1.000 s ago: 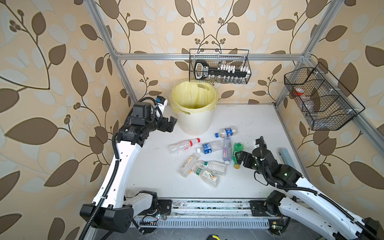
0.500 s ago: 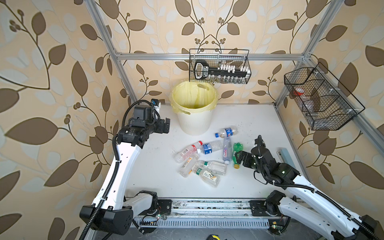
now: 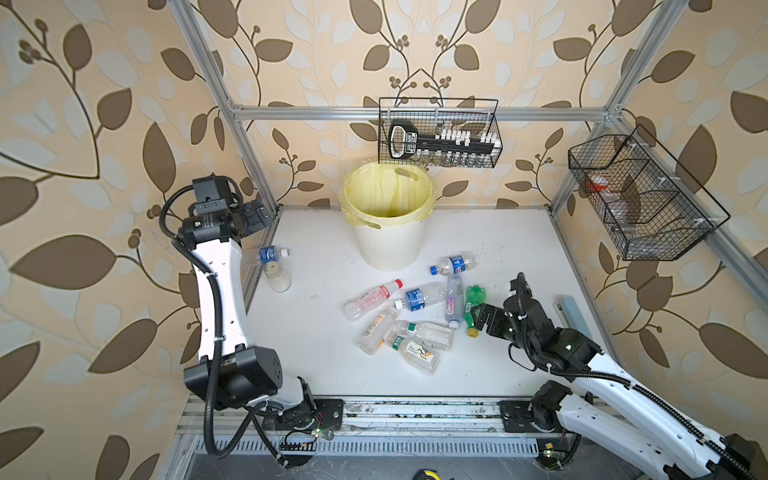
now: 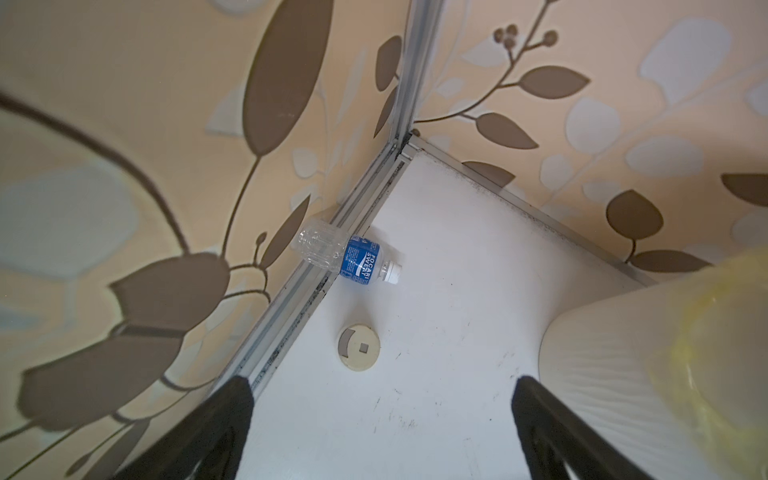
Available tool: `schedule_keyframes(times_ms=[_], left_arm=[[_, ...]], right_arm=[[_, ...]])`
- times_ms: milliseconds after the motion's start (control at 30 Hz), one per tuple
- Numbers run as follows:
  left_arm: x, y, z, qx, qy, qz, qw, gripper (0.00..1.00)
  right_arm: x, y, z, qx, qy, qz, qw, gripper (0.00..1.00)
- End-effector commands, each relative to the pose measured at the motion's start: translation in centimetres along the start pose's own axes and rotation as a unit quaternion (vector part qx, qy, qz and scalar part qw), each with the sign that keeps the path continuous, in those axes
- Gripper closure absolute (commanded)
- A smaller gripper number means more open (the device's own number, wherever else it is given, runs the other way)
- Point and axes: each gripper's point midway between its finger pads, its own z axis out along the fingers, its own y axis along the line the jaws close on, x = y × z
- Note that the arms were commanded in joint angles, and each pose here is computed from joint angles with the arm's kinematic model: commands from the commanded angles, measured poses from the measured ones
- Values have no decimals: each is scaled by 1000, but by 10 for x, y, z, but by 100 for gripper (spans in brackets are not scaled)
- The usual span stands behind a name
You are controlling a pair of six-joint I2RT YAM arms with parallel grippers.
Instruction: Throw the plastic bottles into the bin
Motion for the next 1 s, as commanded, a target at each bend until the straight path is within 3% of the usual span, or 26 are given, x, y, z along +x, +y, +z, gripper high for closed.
schedule_keyframes(times_ms=[0,133,467,567,733,967], left_arm=[[13,11,24,25,77,-156,984,1],[9,21,54,37,87,-244,965,1],[-9,48,96,-13,9,-332,943,1],[5,55,115,-33,29,-359,932,1],[35,58,159,-49,83,-371,923,1],[58,70,203,-86,82,-355,927,1]], right_arm=[[6,-5,3,4,7,1,1000,0],[7,-5,3,4,8,1,1000,0],[12,-11,7,18,14,5,1000,0],[11,-12,9,24,13,5,1000,0],[10,-10,14,30,20,2,999,0],[11,-8,24,42,32,-7,999,0]])
